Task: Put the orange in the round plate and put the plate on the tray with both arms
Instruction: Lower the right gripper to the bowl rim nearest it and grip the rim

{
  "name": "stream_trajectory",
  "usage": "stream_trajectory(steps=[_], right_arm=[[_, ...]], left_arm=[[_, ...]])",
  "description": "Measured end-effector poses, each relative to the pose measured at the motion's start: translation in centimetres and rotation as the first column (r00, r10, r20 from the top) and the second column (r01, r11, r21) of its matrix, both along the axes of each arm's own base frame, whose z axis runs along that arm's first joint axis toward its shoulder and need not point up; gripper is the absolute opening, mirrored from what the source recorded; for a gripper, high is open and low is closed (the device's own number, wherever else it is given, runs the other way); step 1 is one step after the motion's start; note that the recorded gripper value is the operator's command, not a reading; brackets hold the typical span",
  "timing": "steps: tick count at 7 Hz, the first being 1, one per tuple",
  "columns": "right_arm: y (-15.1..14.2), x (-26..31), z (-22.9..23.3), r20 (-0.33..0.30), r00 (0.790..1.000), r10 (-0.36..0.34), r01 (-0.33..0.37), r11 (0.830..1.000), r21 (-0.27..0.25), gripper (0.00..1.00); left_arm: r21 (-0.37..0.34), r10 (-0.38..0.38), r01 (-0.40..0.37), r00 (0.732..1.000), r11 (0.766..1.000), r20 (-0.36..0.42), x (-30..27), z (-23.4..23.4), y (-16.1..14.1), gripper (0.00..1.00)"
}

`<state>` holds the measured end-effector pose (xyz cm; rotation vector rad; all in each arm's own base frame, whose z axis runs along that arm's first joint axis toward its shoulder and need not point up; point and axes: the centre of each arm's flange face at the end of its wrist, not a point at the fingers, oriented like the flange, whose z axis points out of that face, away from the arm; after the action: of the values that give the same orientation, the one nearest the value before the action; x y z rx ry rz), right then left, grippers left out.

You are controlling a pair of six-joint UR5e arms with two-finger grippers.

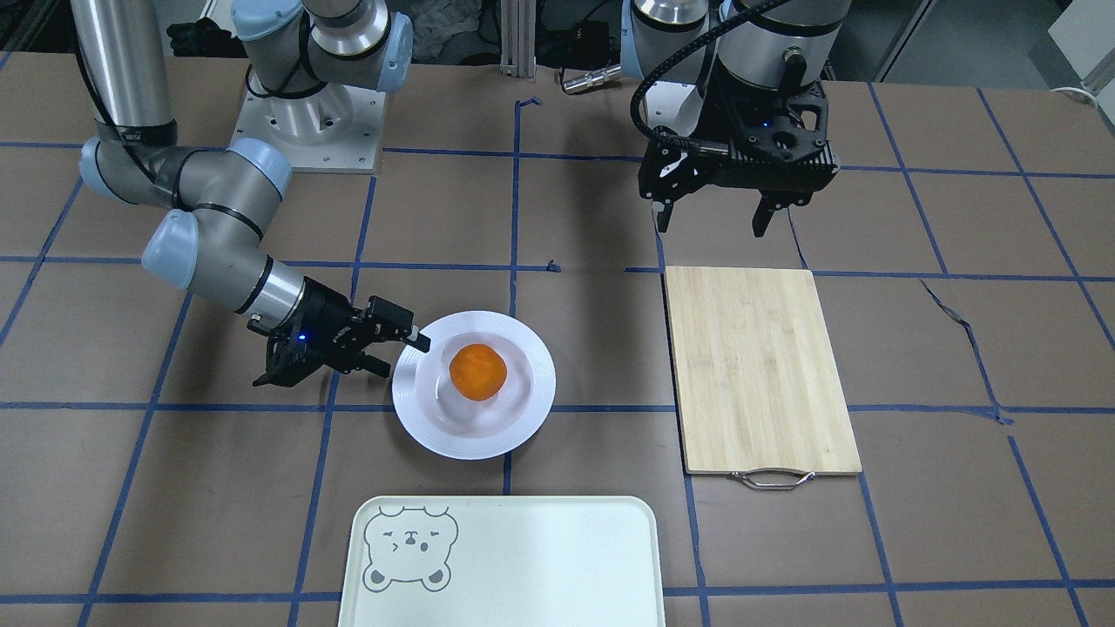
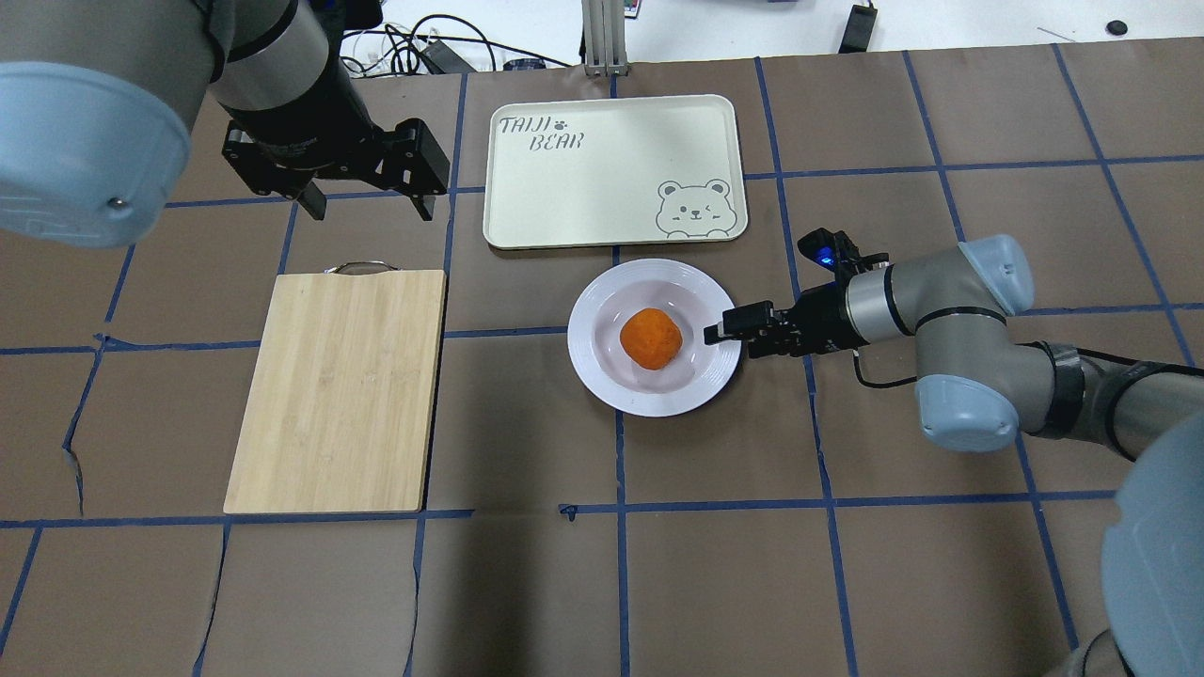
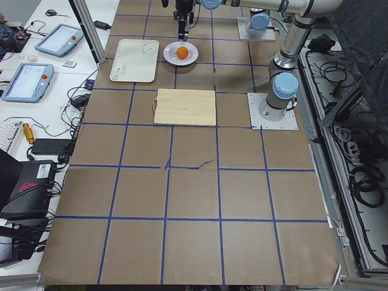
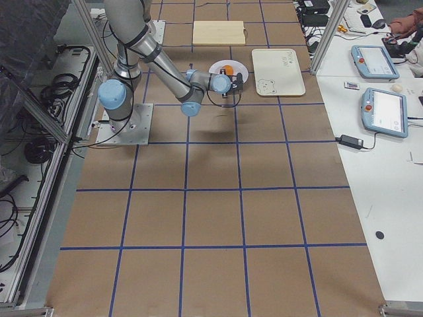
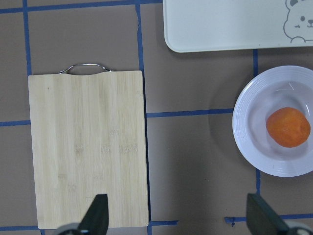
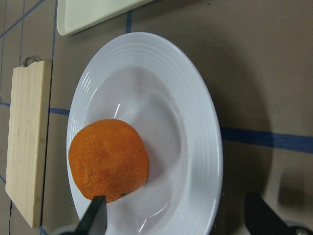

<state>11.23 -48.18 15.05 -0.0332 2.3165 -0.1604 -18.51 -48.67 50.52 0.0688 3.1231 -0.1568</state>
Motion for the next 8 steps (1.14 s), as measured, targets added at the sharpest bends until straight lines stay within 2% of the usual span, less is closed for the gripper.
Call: stream_trajectory(steps=[3, 4, 6, 7, 8], right_arm=[[0.4, 1.5, -0.3, 0.072, 0.997, -0.006, 0.003, 0.999, 0.032, 0.91], [0.6, 2.1, -0.4, 0.078, 0.997, 0.003, -0.006, 0.999, 0.041, 0.89], [0.9, 2.6, -0.8, 0.077, 0.997, 0.012, -0.016, 0.998, 0.058, 0.76], [0.9, 2.7, -1.0, 0.073, 0.997, 0.011, -0.016, 0.998, 0.064, 0.43], [0.9, 2.6, -1.0, 0.069, 0.998, 0.009, -0.014, 0.998, 0.067, 0.3]], left_arm=[[0.0, 0.0, 0.0, 1.0, 1.0, 0.002, 0.0, 0.0, 0.0, 1.0], [0.0, 0.0, 0.0, 1.0, 1.0, 0.002, 0.0, 0.0, 0.0, 1.0], [0.0, 0.0, 0.0, 1.0, 1.0, 0.003, 0.0, 0.0, 0.0, 1.0], [0.0, 0.0, 0.0, 1.0, 1.0, 0.004, 0.0, 0.0, 0.0, 1.0], [-0.001, 0.0, 0.0, 1.0, 1.0, 0.004, 0.0, 0.0, 0.0, 1.0]])
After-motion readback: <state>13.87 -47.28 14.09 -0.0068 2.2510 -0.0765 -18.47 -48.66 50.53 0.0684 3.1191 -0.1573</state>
